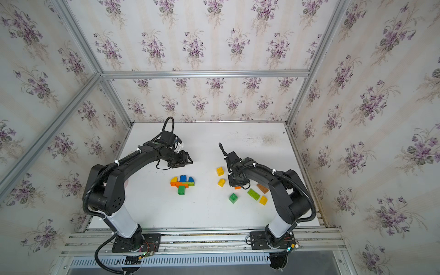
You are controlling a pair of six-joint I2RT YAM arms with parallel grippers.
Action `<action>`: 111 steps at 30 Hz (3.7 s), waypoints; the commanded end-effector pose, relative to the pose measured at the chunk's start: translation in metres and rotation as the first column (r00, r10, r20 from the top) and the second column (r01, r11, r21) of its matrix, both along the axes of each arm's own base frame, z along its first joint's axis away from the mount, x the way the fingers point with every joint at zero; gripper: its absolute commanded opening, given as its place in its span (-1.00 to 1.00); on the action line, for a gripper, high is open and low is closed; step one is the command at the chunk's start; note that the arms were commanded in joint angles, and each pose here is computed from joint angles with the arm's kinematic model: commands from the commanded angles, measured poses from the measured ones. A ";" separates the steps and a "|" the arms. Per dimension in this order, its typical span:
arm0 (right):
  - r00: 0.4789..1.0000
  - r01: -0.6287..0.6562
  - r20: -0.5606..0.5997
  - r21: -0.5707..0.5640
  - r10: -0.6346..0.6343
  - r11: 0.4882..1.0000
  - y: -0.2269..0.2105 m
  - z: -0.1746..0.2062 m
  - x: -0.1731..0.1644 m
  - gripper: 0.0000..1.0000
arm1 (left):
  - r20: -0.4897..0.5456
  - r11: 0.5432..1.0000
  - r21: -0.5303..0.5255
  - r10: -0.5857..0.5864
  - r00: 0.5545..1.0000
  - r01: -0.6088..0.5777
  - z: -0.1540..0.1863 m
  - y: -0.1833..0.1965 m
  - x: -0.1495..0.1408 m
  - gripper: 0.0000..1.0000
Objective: Assemble a fork with lego
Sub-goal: Pick up the lego brick from the center of the board, then assemble the lego brick with the lego brick, then adjust the lego brick at the center of the board.
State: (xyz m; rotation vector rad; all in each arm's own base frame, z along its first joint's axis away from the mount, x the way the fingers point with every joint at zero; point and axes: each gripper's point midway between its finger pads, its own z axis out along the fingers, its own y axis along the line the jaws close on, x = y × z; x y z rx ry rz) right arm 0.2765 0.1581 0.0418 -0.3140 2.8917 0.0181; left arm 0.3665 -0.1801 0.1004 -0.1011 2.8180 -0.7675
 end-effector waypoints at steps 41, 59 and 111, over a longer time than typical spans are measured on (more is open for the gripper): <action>0.953 -0.290 -0.055 0.132 0.299 0.948 0.085 0.012 0.057 -0.36 | -0.018 1.000 0.010 0.026 0.999 -0.026 -0.010 0.021 0.001 0.27; 0.962 -0.264 -0.064 0.020 0.264 0.964 0.080 0.004 0.051 -0.36 | -0.037 0.999 0.008 0.034 0.999 -0.034 -0.015 0.023 0.000 0.24; 0.982 -0.176 -0.004 0.322 0.187 0.930 0.107 0.017 0.011 -0.30 | -0.025 0.991 -0.133 -0.008 1.000 0.005 0.008 -0.020 0.018 0.24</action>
